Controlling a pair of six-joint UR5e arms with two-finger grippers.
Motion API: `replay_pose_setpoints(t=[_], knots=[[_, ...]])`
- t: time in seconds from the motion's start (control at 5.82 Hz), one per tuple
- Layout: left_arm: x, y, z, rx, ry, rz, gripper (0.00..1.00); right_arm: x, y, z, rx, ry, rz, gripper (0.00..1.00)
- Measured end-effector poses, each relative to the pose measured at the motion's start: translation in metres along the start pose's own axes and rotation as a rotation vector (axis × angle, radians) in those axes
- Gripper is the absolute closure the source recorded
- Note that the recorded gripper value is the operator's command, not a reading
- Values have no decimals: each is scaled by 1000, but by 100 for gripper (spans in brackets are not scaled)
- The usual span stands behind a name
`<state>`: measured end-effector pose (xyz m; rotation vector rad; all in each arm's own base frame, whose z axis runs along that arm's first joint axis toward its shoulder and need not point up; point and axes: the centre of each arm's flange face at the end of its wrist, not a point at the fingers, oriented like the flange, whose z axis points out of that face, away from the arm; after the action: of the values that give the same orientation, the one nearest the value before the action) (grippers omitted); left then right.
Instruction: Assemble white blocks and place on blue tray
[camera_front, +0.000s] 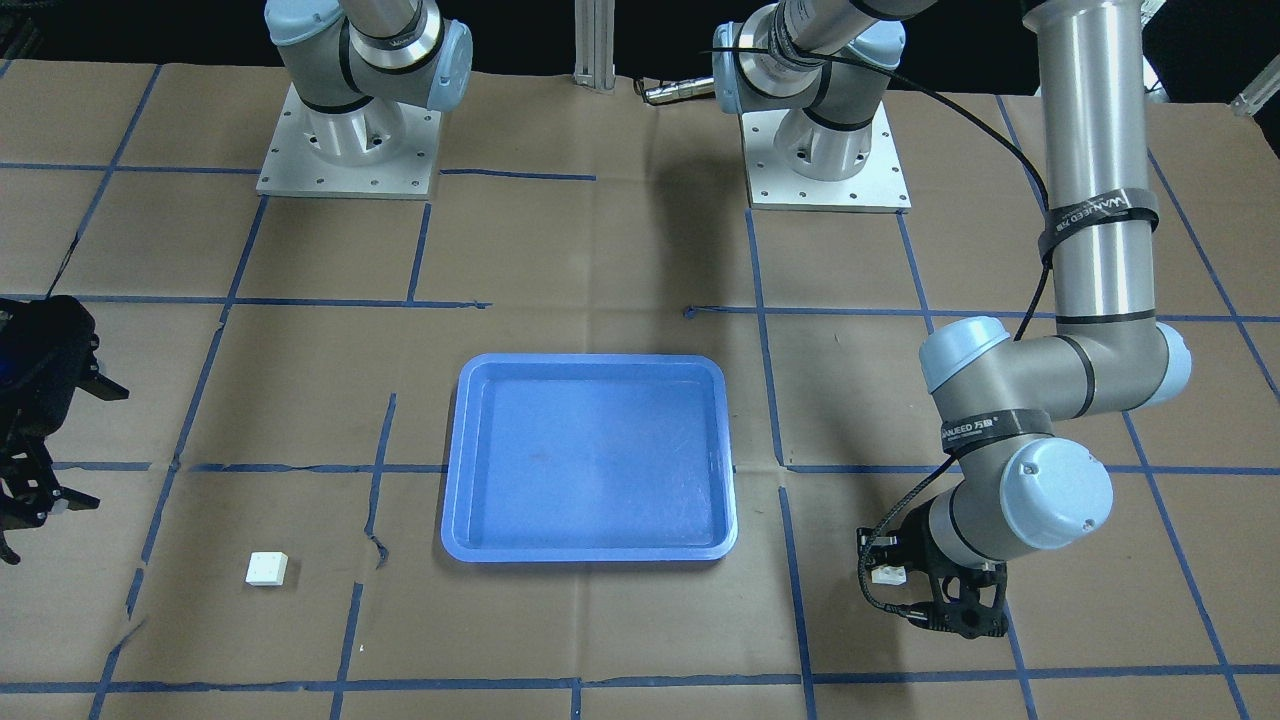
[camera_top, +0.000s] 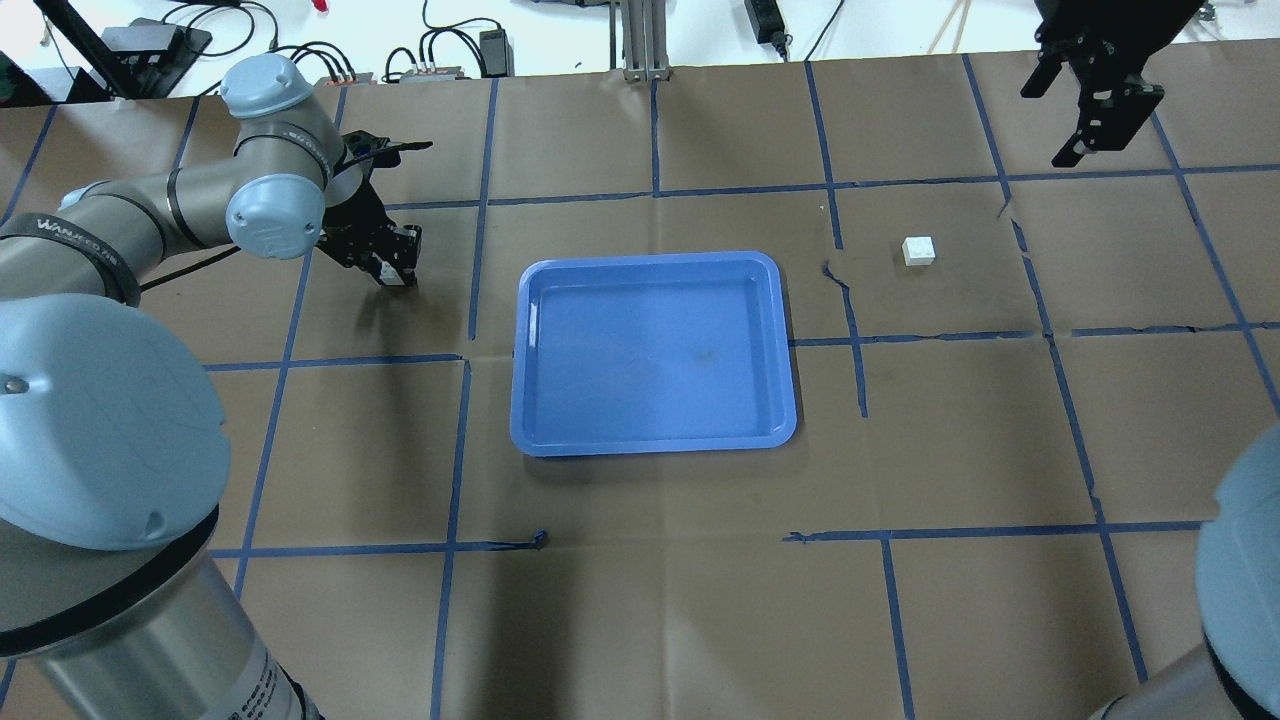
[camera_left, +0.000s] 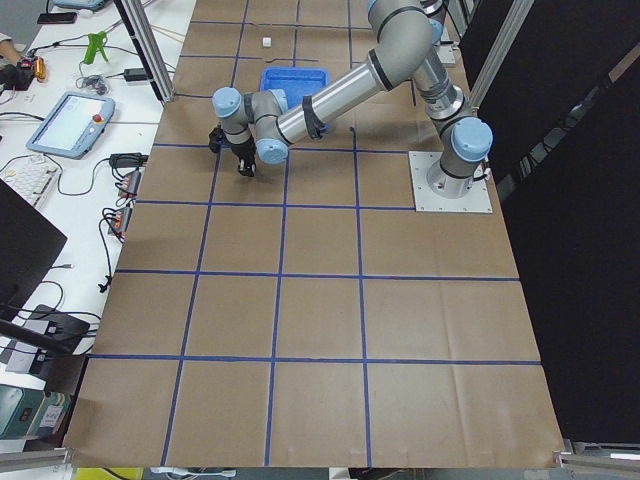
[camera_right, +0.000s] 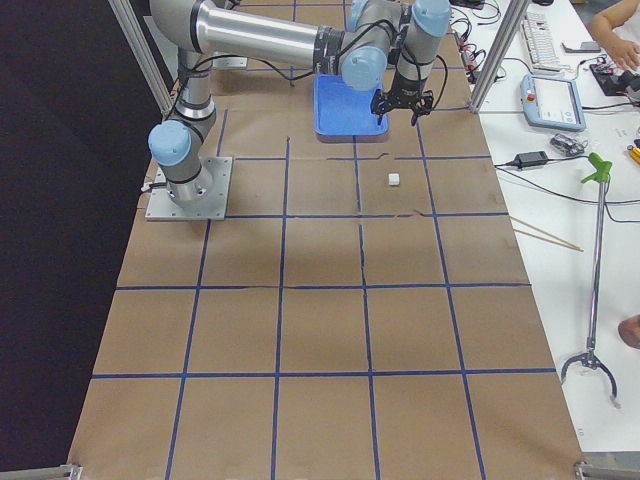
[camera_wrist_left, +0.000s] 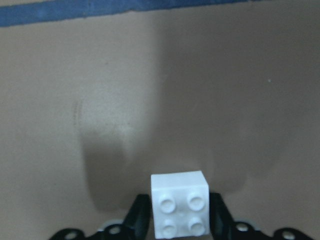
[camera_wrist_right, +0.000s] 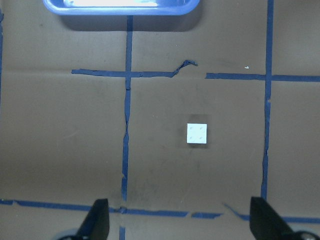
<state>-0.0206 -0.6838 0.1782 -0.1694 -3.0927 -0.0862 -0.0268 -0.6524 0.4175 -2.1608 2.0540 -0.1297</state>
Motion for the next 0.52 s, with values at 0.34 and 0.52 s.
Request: replay_pose_setpoints(t=[0.34, 0.52], knots=[[27, 4, -13, 12, -6, 333, 89, 3, 8, 44, 111, 13, -11, 0], [59, 11, -28, 26, -18, 646, 89, 0, 20, 69, 170, 53, 4, 0]])
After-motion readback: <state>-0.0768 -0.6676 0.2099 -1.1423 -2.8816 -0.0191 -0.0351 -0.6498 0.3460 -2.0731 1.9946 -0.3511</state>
